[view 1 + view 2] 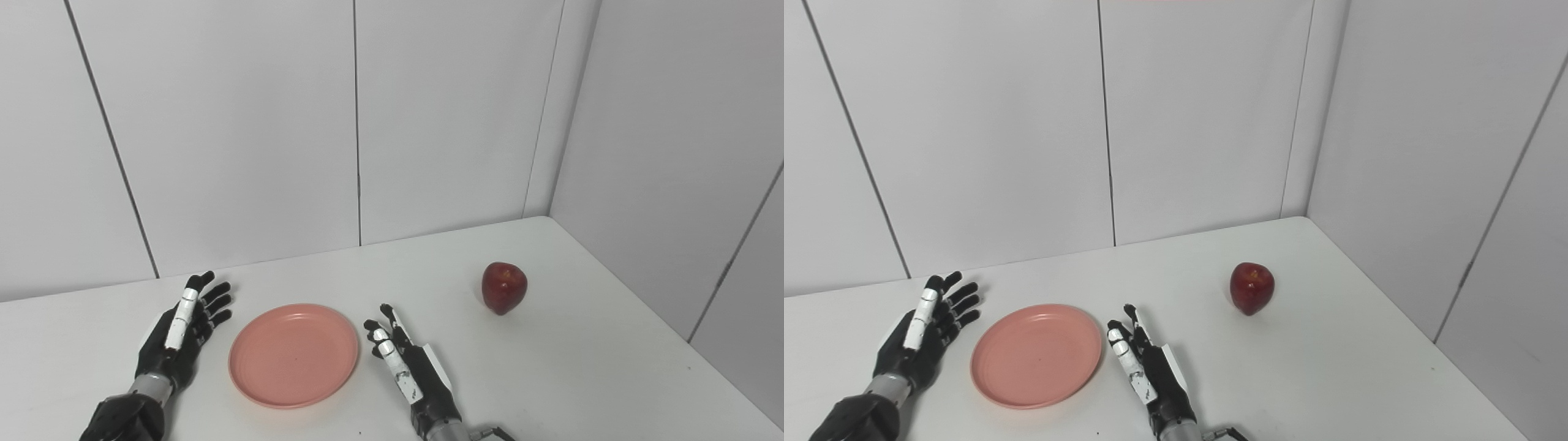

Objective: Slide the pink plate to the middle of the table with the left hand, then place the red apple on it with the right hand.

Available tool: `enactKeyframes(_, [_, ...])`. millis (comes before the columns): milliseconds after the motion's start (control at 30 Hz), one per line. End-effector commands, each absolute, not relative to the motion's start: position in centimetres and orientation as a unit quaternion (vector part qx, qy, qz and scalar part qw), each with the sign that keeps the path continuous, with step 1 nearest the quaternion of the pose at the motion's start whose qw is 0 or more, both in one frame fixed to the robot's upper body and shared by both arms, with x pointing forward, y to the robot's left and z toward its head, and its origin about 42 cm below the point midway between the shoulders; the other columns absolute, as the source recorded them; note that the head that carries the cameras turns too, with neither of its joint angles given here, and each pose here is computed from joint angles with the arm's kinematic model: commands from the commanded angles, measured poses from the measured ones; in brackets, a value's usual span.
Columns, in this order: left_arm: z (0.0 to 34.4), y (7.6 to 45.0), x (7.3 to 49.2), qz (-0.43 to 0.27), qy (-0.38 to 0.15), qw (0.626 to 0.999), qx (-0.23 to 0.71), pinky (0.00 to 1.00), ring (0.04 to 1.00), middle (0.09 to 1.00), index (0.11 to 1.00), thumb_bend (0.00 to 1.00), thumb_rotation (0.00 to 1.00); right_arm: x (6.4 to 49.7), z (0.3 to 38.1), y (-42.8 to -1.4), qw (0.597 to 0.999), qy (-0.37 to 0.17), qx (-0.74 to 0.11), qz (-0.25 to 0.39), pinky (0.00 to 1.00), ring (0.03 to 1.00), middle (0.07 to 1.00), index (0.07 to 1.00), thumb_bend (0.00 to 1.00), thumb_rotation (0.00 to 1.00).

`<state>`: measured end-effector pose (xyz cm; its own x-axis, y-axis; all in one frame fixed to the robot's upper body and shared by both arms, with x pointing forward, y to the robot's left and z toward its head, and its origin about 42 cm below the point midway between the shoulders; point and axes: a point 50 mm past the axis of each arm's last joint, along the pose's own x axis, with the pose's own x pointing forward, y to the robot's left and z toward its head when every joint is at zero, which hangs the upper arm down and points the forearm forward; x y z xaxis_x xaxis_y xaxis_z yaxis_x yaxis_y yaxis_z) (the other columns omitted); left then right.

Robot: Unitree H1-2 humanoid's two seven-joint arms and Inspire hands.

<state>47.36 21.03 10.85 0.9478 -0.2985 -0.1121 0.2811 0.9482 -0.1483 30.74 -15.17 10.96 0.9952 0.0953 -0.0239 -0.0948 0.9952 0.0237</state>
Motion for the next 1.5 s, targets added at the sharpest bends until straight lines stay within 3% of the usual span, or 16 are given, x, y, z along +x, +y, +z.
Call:
enactKeyframes(0, [10.2, 21.9, 47.3, -0.141, 0.088, 0.984, -0.069, 0.95, 0.905, 0.875, 0.924, 0.74, 0.82, 31.1, 10.9, -12.7, 0.996, 0.018, 0.022, 0.084, 0.89, 0.901, 0.886, 0.994, 0.81, 0.94])
enactKeyframes(700, [9.9, 21.1, 47.3, -0.137, 0.094, 0.982, -0.086, 0.96, 0.908, 0.875, 0.929, 0.73, 0.82, 31.5, 11.3, -14.6, 0.999, 0.002, 0.026, 0.038, 0.90, 0.916, 0.916, 1.000, 0.77, 0.94])
enactKeyframes(867, [10.0, 20.8, 47.4, -0.142, 0.091, 0.982, -0.081, 0.96, 0.909, 0.875, 0.934, 0.73, 0.83, 31.3, 12.8, -15.1, 0.999, -0.024, 0.029, 0.012, 0.90, 0.930, 0.937, 0.972, 0.79, 0.92])
enactKeyframes(1033, [9.9, 20.6, 47.4, -0.142, 0.093, 0.982, -0.084, 0.95, 0.909, 0.877, 0.929, 0.73, 0.83, 31.1, 14.9, -15.9, 0.997, -0.074, -0.002, -0.026, 0.88, 0.912, 0.931, 0.867, 0.77, 0.93])
enactKeyframes(1267, [9.7, 20.7, 47.3, -0.140, 0.094, 0.982, -0.082, 0.94, 0.901, 0.871, 0.927, 0.73, 0.83, 31.3, 16.5, -17.1, 0.992, -0.105, -0.057, -0.033, 0.88, 0.888, 0.911, 0.879, 0.79, 0.99])
enactKeyframes(1467, [9.6, 20.8, 47.2, -0.139, 0.096, 0.982, -0.086, 0.96, 0.909, 0.876, 0.929, 0.72, 0.83, 32.0, 17.5, -17.7, 0.987, -0.129, -0.090, -0.040, 0.81, 0.882, 0.874, 0.851, 0.83, 0.98])
